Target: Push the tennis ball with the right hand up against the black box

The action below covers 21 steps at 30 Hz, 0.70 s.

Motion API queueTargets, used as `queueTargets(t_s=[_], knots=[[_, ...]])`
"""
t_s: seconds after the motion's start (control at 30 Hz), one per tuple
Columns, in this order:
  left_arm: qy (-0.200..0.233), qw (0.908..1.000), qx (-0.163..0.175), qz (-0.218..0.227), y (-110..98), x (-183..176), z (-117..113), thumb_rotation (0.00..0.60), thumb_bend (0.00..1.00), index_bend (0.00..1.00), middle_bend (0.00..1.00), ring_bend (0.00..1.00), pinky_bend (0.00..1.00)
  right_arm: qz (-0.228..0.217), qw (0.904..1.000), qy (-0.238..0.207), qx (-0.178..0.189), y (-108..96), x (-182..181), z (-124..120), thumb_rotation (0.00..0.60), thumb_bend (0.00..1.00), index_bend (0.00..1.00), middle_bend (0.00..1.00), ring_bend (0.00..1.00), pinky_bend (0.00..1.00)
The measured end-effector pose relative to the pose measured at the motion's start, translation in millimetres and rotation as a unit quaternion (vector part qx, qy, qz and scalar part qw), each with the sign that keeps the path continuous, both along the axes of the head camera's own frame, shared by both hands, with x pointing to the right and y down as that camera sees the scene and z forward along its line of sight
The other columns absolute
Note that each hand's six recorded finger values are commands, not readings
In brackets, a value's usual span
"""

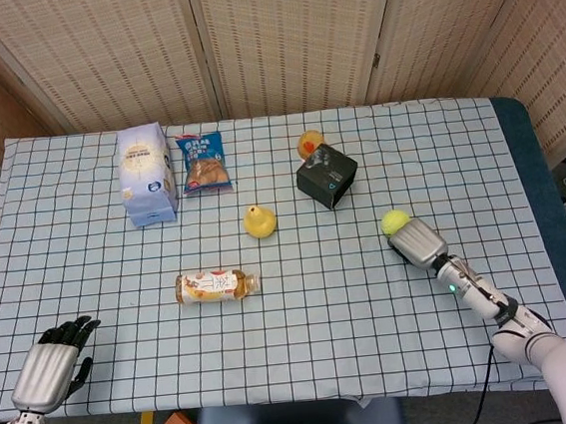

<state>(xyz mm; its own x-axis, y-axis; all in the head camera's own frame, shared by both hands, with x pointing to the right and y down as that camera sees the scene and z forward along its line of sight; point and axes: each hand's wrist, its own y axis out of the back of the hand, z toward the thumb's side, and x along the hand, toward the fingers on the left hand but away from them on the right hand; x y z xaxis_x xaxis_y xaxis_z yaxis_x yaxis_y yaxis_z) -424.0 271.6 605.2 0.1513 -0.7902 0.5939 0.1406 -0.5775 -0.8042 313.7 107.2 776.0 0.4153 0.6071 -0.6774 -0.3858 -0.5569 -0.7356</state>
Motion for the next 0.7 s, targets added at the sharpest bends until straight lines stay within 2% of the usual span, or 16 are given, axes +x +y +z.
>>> queueTargets(t_s=[0.7], knots=[[-0.003,1.0,-0.002,0.0,-0.2,-0.4,1.6,0.6,0.47,0.21,0.18,0.21,0.3,0.013,0.9998,-0.005,0.013,-20.5,-21.3,11.2,0.6,0.89,1.0,0.91,0.92,0.83]])
